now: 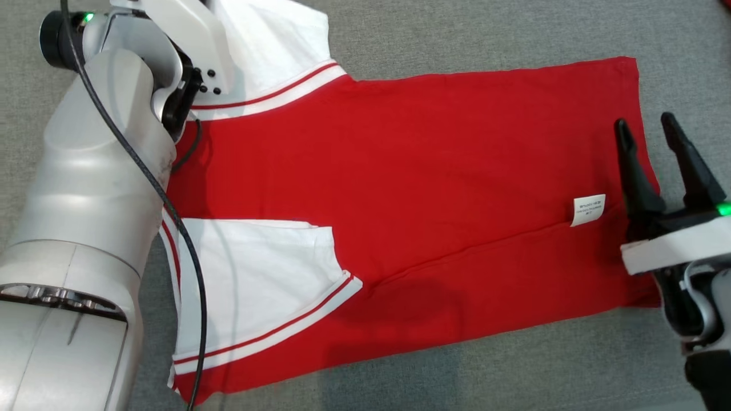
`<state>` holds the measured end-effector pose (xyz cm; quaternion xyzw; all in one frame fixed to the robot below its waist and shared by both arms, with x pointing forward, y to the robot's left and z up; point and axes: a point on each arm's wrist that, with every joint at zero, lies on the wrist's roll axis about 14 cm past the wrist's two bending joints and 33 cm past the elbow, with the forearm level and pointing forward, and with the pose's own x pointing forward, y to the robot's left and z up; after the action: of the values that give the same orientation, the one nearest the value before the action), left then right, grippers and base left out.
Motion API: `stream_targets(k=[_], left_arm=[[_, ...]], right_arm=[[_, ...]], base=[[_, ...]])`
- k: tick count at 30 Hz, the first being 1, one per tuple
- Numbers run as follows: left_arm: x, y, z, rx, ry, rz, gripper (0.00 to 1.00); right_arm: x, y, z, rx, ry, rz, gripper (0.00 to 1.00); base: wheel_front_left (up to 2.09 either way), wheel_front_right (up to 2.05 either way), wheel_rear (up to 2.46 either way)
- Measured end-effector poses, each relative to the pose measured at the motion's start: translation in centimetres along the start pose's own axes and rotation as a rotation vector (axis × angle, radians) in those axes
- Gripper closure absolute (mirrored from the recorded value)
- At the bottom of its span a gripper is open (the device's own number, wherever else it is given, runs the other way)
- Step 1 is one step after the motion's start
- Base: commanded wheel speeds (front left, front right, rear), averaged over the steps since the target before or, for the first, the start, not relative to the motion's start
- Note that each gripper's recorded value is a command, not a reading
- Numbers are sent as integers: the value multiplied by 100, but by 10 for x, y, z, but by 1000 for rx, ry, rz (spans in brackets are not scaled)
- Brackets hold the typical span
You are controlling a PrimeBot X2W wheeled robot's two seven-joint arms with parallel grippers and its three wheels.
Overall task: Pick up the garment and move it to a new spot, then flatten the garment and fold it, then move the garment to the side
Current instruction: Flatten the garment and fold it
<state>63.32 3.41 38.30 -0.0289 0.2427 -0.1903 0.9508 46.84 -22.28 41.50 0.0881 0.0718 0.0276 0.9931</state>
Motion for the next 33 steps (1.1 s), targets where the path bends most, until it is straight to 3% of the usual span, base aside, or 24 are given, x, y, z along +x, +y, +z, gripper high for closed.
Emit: stream_targets(k=[5,15,25,26,28,29,30,31,33], left_arm=[[1,3,26,-52,-85,-17,100],[3,-2,29,-65,-104,-52,100],[4,3,31,-47,-111,-60,100],[4,3,32,-48,-113,-62,100],[4,2,33,-51,-117,-68,100],[4,1,34,-52,-120,-71,100],[3,1,34,-53,-122,-72,100],[3,1,35,-52,-124,-73,100],[2,2,35,-48,-124,-72,100]], right_arm=[[30,-8,6,-5,100,59,0],[66,-29,-17,-18,359,71,0],[76,-37,-33,-15,437,54,1],[77,-37,-34,-18,440,55,7],[79,-36,-34,-19,441,57,36],[80,-35,-35,-26,446,62,67],[81,-34,-36,-37,452,71,89],[81,-33,-36,-42,454,75,100],[81,-30,-38,-51,462,84,100]], base=[[0,0,0],[0,0,0],[0,0,0],[0,0,0],[0,0,0],[0,0,0],[0,0,0],[0,0,0],[0,0,0]])
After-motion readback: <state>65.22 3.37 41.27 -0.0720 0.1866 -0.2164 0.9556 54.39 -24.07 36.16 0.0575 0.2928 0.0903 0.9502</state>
